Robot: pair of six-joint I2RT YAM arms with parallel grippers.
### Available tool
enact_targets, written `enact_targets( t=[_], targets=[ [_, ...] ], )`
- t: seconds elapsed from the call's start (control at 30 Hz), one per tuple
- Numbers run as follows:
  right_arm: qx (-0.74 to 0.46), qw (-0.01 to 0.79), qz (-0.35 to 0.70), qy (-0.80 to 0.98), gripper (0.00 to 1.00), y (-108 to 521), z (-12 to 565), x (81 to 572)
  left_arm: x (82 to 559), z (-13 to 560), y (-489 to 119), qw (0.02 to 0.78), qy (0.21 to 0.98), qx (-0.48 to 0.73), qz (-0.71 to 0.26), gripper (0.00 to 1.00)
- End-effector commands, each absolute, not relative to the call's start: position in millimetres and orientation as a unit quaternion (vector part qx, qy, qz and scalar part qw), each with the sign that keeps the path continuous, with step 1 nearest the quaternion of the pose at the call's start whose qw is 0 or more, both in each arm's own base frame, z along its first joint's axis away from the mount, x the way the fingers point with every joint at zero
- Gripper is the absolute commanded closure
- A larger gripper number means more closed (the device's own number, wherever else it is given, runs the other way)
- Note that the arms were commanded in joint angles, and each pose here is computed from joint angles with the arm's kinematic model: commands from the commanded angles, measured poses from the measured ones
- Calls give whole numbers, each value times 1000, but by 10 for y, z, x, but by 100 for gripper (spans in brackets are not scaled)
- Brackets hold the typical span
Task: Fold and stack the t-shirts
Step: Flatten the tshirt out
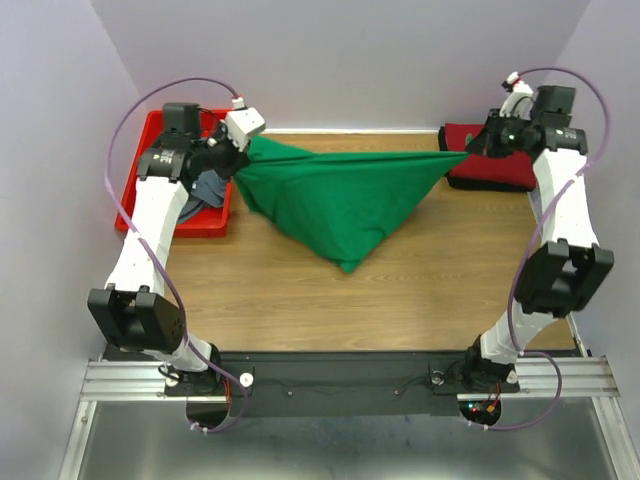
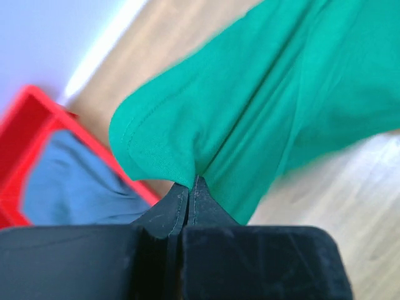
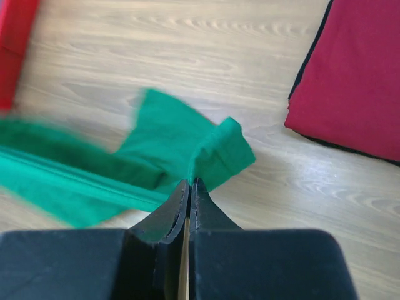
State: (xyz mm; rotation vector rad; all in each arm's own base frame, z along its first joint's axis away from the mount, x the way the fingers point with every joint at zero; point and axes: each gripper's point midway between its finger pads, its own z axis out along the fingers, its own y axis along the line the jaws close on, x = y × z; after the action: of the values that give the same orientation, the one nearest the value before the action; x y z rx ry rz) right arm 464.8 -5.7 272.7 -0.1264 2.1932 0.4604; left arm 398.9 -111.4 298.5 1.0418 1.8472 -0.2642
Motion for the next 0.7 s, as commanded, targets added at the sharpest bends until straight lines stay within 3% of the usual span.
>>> enact_targets(
  t=[0.0, 0.23, 0.4, 0.43, 0.47, 0.6, 0.63, 0.67],
  targets=[
    [-37, 482, 131, 865, 99, -413, 3056, 4348, 3841, 3120, -878, 495, 734, 457, -90, 100],
    [-81, 389, 186, 899, 99, 17, 2184, 3513, 2996, 1956, -842, 406, 735, 532, -110, 100],
    [-155, 258, 199, 933, 99, 500, 1329, 2971, 2660, 1209, -684, 341, 755, 552, -96, 100],
    [-175, 220, 194, 940, 92, 516, 1180, 2862, 2592, 1045, -638, 319, 763, 554, -93, 91],
    [-186, 200, 196, 942, 59, 540, 1119, 2802, 2561, 979, -610, 308, 769, 552, -92, 84],
    [-212, 166, 164, 949, 12, 391, 1092, 2687, 2420, 845, -509, 253, 789, 551, -97, 47],
    [-216, 174, 153, 949, 9, 357, 1131, 2706, 2350, 858, -491, 243, 792, 551, -104, 31],
    [-228, 182, 140, 946, 7, 319, 1168, 2720, 2345, 889, -492, 244, 790, 554, -103, 30]
  ],
)
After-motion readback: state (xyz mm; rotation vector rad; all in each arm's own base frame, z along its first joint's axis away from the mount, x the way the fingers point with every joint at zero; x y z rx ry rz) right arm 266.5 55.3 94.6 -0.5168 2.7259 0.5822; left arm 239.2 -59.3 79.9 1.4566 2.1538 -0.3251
